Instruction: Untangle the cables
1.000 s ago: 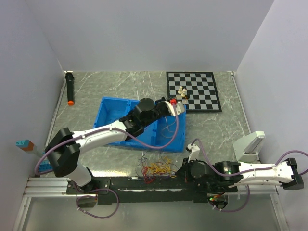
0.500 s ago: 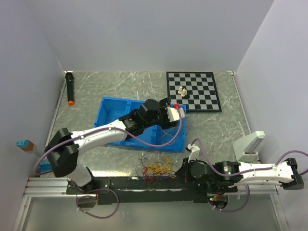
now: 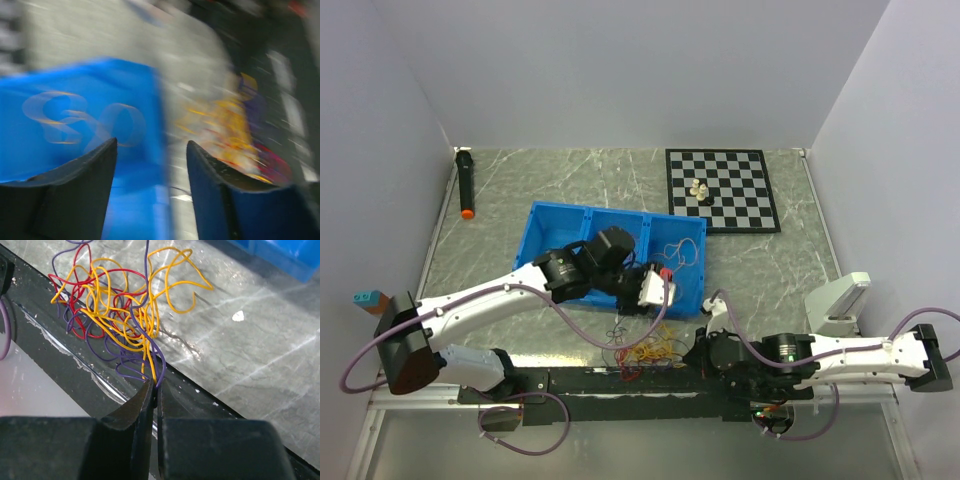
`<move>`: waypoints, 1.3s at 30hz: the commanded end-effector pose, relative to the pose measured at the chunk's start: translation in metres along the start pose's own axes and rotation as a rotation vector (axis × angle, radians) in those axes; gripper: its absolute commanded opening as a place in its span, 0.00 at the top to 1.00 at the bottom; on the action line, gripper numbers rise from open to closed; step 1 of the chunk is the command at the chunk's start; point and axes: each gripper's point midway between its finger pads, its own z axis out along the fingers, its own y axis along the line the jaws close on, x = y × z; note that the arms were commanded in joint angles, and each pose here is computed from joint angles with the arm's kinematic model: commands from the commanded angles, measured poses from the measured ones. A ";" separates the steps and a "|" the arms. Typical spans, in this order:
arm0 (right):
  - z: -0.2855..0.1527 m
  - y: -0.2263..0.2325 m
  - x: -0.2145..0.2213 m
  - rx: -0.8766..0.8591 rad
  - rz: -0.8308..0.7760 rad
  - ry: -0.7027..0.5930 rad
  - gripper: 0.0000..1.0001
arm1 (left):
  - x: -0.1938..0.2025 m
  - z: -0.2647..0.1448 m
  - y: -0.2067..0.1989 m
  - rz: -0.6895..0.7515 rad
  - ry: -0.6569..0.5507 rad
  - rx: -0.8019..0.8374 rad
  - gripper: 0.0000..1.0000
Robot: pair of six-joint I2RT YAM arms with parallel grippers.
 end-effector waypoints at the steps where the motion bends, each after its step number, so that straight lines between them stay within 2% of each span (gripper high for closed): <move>1: -0.004 0.023 -0.021 -0.039 -0.018 -0.048 1.00 | 0.018 0.002 -0.069 -0.060 0.010 0.278 0.43; 6: -0.003 0.023 -0.020 -0.046 -0.017 -0.052 1.00 | 0.018 0.011 -0.108 -0.107 0.003 0.385 0.47; 7: -0.003 0.023 -0.020 -0.044 -0.016 -0.053 1.00 | 0.019 0.014 -0.114 -0.119 0.002 0.401 0.50; 10: -0.003 0.022 -0.021 -0.038 -0.012 -0.055 1.00 | 0.019 0.022 -0.116 -0.180 -0.011 0.385 0.71; 12: -0.003 0.024 -0.023 -0.043 -0.023 -0.061 1.00 | 0.022 0.027 -0.119 -0.195 -0.013 0.385 0.72; 15: -0.003 0.026 -0.026 -0.048 -0.033 -0.070 1.00 | 0.032 0.036 -0.119 -0.200 0.004 0.357 0.69; 20: -0.005 0.026 -0.027 -0.062 -0.032 -0.078 1.00 | 0.049 0.053 -0.107 -0.195 0.027 0.246 0.44; 22: -0.005 0.026 -0.027 -0.068 -0.031 -0.081 1.00 | 0.050 0.059 -0.100 -0.184 0.027 0.210 0.41; 24: -0.005 0.026 -0.026 -0.069 -0.035 -0.079 1.00 | 0.051 0.063 -0.098 -0.177 0.032 0.199 0.42; 26: -0.005 0.027 -0.027 -0.074 -0.041 -0.082 1.00 | 0.053 0.067 -0.096 -0.163 0.040 0.181 0.47; 29: -0.005 0.026 -0.026 -0.073 -0.051 -0.080 1.00 | 0.058 0.069 -0.097 -0.152 0.050 0.179 0.60; 30: -0.005 0.026 -0.026 -0.074 -0.052 -0.079 1.00 | 0.059 0.068 -0.099 -0.149 0.054 0.190 0.65; 32: -0.005 0.025 -0.025 -0.074 -0.051 -0.081 1.00 | 0.063 0.066 -0.106 -0.138 0.070 0.222 0.84; 34: -0.005 0.024 -0.025 -0.072 -0.052 -0.083 1.00 | 0.062 0.061 -0.111 -0.115 0.080 0.261 0.96; 35: -0.005 0.023 -0.025 -0.069 -0.052 -0.082 1.00 | 0.064 0.057 -0.114 -0.105 0.097 0.280 0.99; 39: -0.005 0.020 -0.024 -0.062 -0.049 -0.081 1.00 | 0.065 0.044 -0.114 -0.027 0.132 0.304 0.99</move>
